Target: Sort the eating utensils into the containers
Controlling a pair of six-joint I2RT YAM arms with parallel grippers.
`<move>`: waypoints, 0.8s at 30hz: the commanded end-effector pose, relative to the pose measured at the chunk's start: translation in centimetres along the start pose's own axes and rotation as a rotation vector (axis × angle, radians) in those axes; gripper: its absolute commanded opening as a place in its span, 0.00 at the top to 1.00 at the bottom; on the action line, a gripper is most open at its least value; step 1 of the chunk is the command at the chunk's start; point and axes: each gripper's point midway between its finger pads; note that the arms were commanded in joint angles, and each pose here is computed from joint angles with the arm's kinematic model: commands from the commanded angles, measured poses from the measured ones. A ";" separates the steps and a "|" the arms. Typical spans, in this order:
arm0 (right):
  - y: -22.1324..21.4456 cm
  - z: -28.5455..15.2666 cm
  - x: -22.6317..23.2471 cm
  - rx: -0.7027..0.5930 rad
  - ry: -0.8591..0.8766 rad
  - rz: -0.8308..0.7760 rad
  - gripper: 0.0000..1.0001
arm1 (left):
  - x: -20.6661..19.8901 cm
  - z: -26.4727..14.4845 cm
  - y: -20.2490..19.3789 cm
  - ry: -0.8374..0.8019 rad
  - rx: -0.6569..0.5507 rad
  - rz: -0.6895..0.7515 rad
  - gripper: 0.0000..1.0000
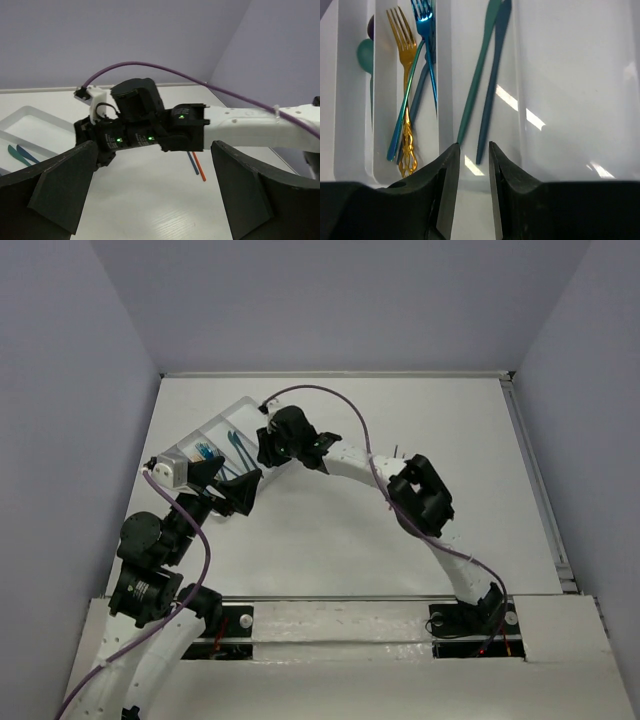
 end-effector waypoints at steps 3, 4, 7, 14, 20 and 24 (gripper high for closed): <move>8.3 -11.0 -2.3 -0.333 -0.250 0.055 0.68 | -1.1 -0.3 2.7 -0.031 -0.082 0.015 0.01; 7.3 -12.1 -4.3 -0.314 -0.314 0.076 0.69 | -1.2 -0.5 2.8 -0.034 -0.088 0.017 0.01; 1.7 -16.1 -10.2 -0.204 -0.516 0.176 0.71 | -1.3 -0.6 3.0 -0.040 -0.094 0.015 0.01; -7.9 -26.3 -19.6 -0.135 -0.813 0.356 0.72 | -1.7 -0.9 3.2 -0.058 -0.102 0.011 0.01; -10.5 -28.7 -22.6 -0.073 -0.888 0.387 0.72 | -1.8 -1.0 3.3 -0.062 -0.107 0.011 0.01; -10.4 -27.5 -22.9 -0.048 -0.843 0.368 0.72 | -1.7 -0.9 3.2 -0.057 -0.104 0.012 0.01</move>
Point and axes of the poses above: each gripper's point midway between its finger pads, its own z axis out along the fingers, its own x axis along the line the jaws close on, y = z × x, and after that the axes turned 2 degrees about -z, right-handed
